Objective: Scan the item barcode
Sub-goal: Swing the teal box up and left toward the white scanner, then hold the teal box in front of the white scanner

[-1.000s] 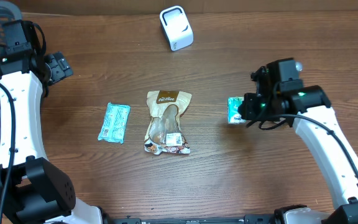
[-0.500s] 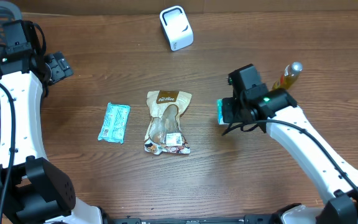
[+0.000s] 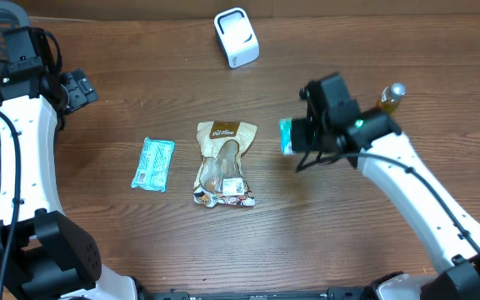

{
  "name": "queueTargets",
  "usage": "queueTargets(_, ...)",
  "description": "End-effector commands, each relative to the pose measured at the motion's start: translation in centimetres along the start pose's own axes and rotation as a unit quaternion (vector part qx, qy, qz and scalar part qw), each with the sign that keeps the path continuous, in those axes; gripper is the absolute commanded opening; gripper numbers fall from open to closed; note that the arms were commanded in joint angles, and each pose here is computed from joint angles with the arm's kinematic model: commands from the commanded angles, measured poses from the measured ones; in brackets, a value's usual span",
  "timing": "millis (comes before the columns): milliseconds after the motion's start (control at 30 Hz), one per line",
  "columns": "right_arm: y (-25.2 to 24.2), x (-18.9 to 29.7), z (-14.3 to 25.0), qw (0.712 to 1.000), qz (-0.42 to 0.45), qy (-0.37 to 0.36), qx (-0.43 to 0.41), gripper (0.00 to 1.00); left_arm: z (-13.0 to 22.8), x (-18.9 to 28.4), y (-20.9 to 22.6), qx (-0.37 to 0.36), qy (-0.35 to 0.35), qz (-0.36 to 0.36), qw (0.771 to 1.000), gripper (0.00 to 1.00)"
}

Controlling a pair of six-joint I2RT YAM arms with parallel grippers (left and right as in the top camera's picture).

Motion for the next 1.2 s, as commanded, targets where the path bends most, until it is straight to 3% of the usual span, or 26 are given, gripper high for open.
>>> queueTargets(0, 2.7, 7.1, -4.6, 0.995, -0.037, -0.093, 0.020, 0.03, -0.5, 0.8, 0.1, -0.004, -0.015, -0.003, 1.000, 0.99)
queueTargets(167, 4.1, 12.1, -8.3, 0.985, -0.012, -0.168, 0.047, 0.04, -0.5, 0.8, 0.0, -0.004, -0.015, -0.003, 1.000, 1.00)
queueTargets(300, 4.8, 12.0, -10.9, 0.971, 0.007, -0.226, 0.077, 0.04, -0.5, 0.8, 0.0, -0.004, -0.015, -0.003, 1.000, 1.00)
queueTargets(600, 6.5, 4.7, -16.3, 0.926, 0.096, -0.302, 0.204, 0.04, -0.5, 0.8, 0.0, -0.004, -0.015, -0.003, 1.000, 1.00)
queueTargets(833, 9.6, -2.4, -17.6, 0.878, 0.157, -0.315, 0.325, 0.04, -0.5, 0.8, 0.0, -0.004, -0.015, -0.003, 1.000, 1.00)
queueTargets(1167, 13.1, -12.4, -17.8, 0.771, 0.260, -0.338, 0.473, 0.04, -0.5, 0.8, 0.0, -0.004, -0.015, -0.003, 1.000, 0.99)
Point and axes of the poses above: each gripper's point midway between its finger pads, its own x axis back along the fingers, its own y axis along the line the jaws close on, z = x × y, the point moved 10 cm from there along x, back along the fingers, and after that the axes turned 5 degrees about -x, right-handed, at the moved point
